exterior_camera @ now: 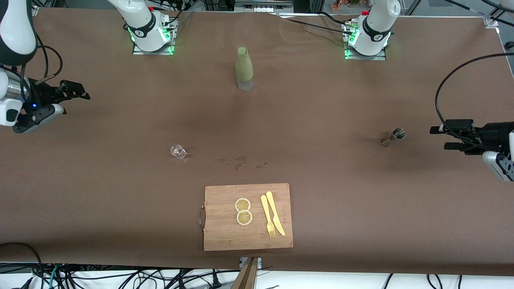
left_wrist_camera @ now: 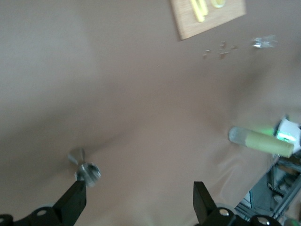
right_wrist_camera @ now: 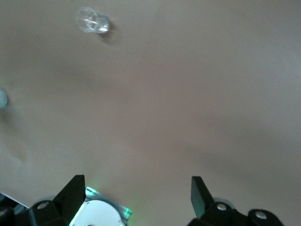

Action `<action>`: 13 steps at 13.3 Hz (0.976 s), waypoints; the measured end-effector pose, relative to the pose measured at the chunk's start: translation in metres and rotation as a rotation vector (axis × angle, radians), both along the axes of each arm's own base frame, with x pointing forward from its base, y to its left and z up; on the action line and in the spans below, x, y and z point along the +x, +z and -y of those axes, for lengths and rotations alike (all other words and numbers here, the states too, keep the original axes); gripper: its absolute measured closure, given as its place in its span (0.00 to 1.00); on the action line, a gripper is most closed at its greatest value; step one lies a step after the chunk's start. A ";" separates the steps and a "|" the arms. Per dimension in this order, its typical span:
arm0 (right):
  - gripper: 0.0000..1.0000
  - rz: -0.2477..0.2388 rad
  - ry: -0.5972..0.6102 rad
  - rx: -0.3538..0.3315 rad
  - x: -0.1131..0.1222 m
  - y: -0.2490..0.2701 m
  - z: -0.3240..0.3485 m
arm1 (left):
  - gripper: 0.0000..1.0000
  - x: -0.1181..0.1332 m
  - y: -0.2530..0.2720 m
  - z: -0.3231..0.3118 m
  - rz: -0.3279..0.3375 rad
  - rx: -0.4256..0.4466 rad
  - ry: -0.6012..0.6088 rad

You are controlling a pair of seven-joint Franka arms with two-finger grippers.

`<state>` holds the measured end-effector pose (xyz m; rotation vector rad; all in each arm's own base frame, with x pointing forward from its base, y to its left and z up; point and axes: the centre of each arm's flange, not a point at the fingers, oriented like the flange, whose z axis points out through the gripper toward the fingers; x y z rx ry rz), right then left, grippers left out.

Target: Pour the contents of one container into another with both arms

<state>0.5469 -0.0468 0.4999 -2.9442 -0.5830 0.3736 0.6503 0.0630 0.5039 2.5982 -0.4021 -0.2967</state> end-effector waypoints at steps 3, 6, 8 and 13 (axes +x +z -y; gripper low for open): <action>0.00 0.012 -0.208 -0.115 -0.004 0.042 -0.033 | 0.00 -0.014 0.045 0.048 0.020 0.160 -0.027; 0.00 0.077 -0.391 -0.174 -0.002 0.063 -0.057 | 0.00 -0.018 0.076 0.055 0.121 0.261 -0.026; 0.00 0.158 -0.438 -0.164 0.007 0.072 -0.054 | 0.00 -0.019 0.091 0.051 0.171 0.323 -0.017; 0.00 0.217 -0.456 -0.142 0.013 0.078 -0.049 | 0.00 -0.023 0.117 0.090 0.197 0.447 0.214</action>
